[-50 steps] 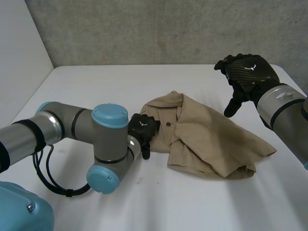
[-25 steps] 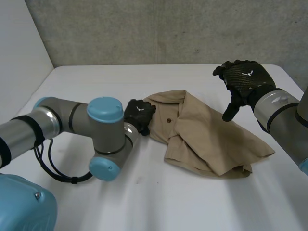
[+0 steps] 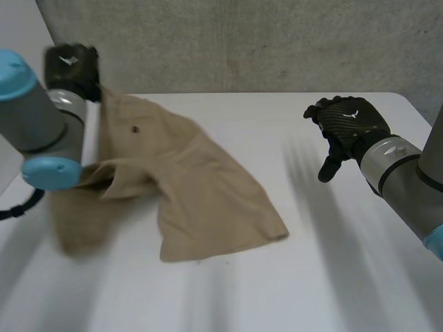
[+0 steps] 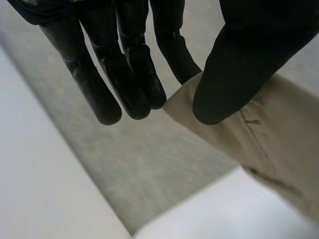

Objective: Fold the shorts.

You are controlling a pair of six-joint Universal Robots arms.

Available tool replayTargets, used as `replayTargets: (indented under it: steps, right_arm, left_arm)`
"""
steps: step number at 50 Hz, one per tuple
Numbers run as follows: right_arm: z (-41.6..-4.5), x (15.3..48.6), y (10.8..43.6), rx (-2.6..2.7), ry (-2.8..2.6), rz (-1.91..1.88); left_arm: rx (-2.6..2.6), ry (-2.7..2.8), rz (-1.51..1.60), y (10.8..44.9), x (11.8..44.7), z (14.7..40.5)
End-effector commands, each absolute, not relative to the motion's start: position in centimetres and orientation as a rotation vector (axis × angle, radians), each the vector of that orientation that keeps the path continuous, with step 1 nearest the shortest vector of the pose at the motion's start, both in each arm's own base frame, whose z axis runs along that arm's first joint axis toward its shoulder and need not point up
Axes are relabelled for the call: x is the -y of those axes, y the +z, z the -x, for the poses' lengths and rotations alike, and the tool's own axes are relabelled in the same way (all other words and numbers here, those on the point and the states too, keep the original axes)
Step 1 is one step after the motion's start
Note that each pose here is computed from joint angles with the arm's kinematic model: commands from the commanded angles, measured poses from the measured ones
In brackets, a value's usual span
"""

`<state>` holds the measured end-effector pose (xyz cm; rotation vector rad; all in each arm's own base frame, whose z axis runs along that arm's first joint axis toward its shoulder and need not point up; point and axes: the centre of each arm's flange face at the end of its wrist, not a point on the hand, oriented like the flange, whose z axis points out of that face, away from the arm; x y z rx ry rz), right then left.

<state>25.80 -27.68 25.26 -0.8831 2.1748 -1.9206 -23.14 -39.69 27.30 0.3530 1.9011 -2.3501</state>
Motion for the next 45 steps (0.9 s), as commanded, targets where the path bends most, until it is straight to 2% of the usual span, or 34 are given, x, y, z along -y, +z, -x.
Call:
replayTargets:
  steps: [1, 3, 7, 8, 11, 12, 15, 16, 24, 28, 31, 34, 40, 45]
  right_arm:
    - [-26.3, 27.1, 25.2, -2.159, -1.911, 0.903]
    - [-26.4, 27.0, 25.2, -2.156, -1.909, 0.906]
    - [-26.4, 27.0, 25.2, -2.158, -1.907, 0.906]
    - [-26.4, 27.0, 25.2, -2.159, -1.908, 0.905]
    - [-26.4, 27.0, 25.4, -2.155, -1.914, 0.904]
    - [-26.4, 27.0, 25.5, -2.149, -1.921, 0.902]
    - [-26.1, 27.4, 26.0, -2.147, -1.949, 0.888]
    - [-26.0, 27.5, 26.2, -2.146, -1.958, 0.885]
    - [-24.3, 28.7, 27.7, -2.201, -2.079, 0.785]
    - [-23.1, 29.7, 27.9, -2.226, -2.115, 0.746]
    - [-23.0, 29.9, 27.9, -2.225, -2.119, 0.767]
    - [-23.1, 29.8, 28.0, -2.221, -2.125, 0.827]
    - [-23.7, 28.9, 27.4, -2.195, -2.085, 1.133]
    - [-23.7, 26.9, 25.7, -2.240, -1.843, 1.331]
  left_arm:
    - [-1.883, -2.580, -0.182, 30.5, 39.2, 22.6]
    - [-1.912, -2.629, -0.201, 30.7, 38.8, 23.4]
    - [-2.027, -2.742, -0.345, 30.4, 36.9, 26.9]
    - [-2.088, -2.772, -0.431, 29.8, 35.8, 28.7]
    - [-2.195, -2.787, -0.586, 28.5, 33.7, 31.5]
    - [-2.296, -2.760, -0.719, 26.7, 31.8, 33.6]
    - [-2.440, -2.689, -0.966, 23.8, 28.4, 36.8]
    - [-2.516, -2.643, -1.130, 22.2, 26.0, 38.5]
    - [-2.764, -2.297, -1.696, 14.4, 17.0, 43.0]
    - [-2.763, -2.245, -1.795, 13.5, 14.7, 43.8]
    - [-2.714, -2.258, -1.803, 14.0, 14.7, 43.7]
    - [-2.601, -2.316, -1.734, 16.2, 15.6, 43.0]
    - [-2.436, -2.301, -1.405, 20.6, 20.5, 38.2]
    - [-2.450, -2.232, -1.266, 22.5, 20.9, 35.4]
